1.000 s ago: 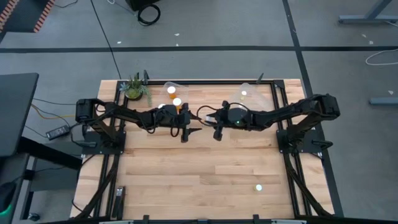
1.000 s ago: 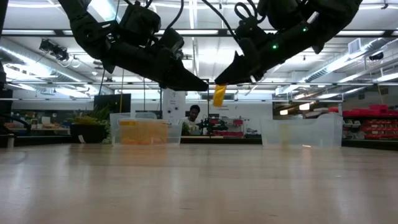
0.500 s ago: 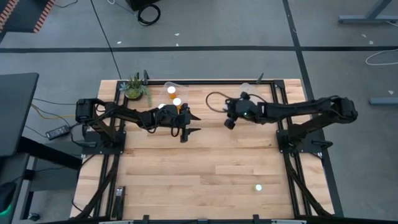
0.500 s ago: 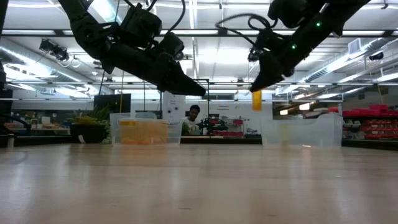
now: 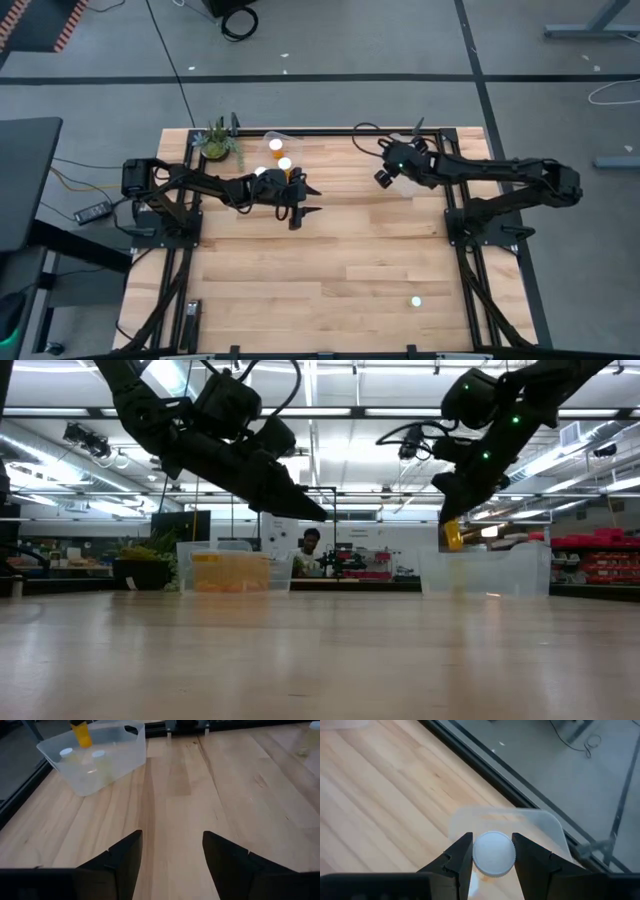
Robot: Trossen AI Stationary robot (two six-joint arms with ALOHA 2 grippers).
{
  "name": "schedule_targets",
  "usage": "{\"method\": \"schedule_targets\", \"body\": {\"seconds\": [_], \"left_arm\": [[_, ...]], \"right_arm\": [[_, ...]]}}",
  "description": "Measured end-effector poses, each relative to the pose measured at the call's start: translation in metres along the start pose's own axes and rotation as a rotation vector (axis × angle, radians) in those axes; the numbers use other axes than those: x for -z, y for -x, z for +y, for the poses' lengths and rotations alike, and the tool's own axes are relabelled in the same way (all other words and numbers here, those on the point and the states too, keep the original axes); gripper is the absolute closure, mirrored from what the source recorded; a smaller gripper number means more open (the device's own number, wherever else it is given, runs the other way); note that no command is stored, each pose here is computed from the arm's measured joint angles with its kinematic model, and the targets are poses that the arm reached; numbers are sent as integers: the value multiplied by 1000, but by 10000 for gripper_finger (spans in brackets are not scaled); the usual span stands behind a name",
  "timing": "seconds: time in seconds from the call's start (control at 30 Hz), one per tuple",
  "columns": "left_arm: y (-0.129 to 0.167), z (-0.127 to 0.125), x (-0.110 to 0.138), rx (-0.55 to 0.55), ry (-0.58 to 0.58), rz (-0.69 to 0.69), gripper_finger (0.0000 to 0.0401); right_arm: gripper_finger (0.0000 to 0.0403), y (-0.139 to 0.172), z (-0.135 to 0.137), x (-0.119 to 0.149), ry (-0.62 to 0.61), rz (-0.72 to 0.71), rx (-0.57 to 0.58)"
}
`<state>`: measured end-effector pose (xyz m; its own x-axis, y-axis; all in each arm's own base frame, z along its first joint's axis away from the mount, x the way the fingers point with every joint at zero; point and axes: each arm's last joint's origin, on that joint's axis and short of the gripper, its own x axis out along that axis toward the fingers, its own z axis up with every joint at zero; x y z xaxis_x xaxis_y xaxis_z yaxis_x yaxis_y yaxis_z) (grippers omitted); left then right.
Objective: Pick and place medicine bottles into bin by pill shape (circle, oval)
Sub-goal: Put the small orange pill bottle into the right transparent bin
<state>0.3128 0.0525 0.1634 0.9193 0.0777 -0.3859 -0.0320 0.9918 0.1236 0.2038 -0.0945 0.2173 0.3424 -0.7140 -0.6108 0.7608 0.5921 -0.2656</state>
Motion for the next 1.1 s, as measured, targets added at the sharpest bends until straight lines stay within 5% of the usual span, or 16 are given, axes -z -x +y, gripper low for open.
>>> {"method": "schedule_targets", "body": {"seconds": [0.57, 1.1], "left_arm": [[0, 5, 1, -16, 5, 7, 214], [0, 5, 2, -15, 5, 8, 219]], "right_arm": [[266, -13, -33, 58, -240, 62, 95], [266, -22, -42, 77, -351, 121, 144]]}}
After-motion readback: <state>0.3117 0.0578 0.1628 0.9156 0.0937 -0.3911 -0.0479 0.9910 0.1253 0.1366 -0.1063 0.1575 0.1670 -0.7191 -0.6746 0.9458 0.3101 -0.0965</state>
